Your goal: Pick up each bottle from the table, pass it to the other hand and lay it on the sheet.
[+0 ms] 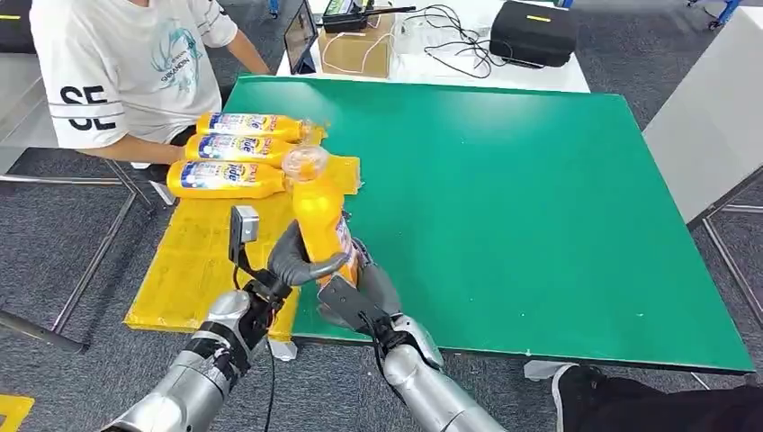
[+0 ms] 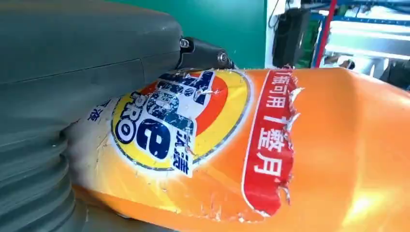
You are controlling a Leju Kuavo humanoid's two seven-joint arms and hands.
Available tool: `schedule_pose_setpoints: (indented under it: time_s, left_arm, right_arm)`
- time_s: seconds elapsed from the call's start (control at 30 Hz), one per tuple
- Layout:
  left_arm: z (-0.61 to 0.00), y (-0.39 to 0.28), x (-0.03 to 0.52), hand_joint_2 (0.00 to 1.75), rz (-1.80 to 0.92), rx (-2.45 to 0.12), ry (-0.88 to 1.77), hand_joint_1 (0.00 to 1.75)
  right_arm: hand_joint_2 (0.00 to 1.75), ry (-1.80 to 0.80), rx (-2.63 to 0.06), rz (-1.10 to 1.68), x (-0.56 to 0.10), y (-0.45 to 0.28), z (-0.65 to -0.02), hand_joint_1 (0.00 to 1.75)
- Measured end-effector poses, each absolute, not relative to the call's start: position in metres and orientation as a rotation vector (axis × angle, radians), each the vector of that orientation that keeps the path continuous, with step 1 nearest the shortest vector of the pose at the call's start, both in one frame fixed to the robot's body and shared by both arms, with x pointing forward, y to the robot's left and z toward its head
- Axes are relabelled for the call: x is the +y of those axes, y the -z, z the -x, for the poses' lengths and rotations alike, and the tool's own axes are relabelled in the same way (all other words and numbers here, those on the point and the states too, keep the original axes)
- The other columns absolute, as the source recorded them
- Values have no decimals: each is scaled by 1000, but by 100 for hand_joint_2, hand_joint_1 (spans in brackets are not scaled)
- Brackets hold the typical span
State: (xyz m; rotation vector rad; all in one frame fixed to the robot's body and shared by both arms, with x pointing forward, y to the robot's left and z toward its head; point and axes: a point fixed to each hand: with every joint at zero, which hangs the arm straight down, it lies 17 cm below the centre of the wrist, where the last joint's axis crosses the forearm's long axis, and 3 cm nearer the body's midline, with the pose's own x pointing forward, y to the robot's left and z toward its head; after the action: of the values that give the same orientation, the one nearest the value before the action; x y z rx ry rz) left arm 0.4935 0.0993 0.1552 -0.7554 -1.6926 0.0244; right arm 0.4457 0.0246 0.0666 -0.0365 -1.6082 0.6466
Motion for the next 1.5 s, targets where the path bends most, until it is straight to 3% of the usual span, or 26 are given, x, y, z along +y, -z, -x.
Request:
schedule_pose_setpoints:
  time_s: [0.2,0.37,0.57,0.77,1.13,1.37,1.5]
  left_arm:
    - [-511,-167,136,175,574,-1796,-68,175]
    - [-524,-164,184,175,156,-1926,128,175]
    - [-530,-161,211,175,-1,-1944,213,175]
    - [-542,-122,257,175,-374,-1839,496,175]
    - [-556,-72,305,175,-541,-1554,769,175]
    - [-545,-20,329,175,-705,-1231,1209,175]
    - [-545,-13,339,175,-772,-1143,1314,175]
  right_arm:
    - [175,-591,-1626,72,4,-69,-454,0]
    - [175,-524,-1689,124,-27,-89,-469,0]
    - [175,-486,-1738,156,-45,-105,-476,0]
    - [175,-299,-1848,90,-72,-144,-478,0]
    - [175,-209,-1920,65,-88,-175,-477,0]
    - [175,-235,-1933,28,-80,-179,-477,0]
    - [175,-264,-1941,7,-70,-183,-478,0]
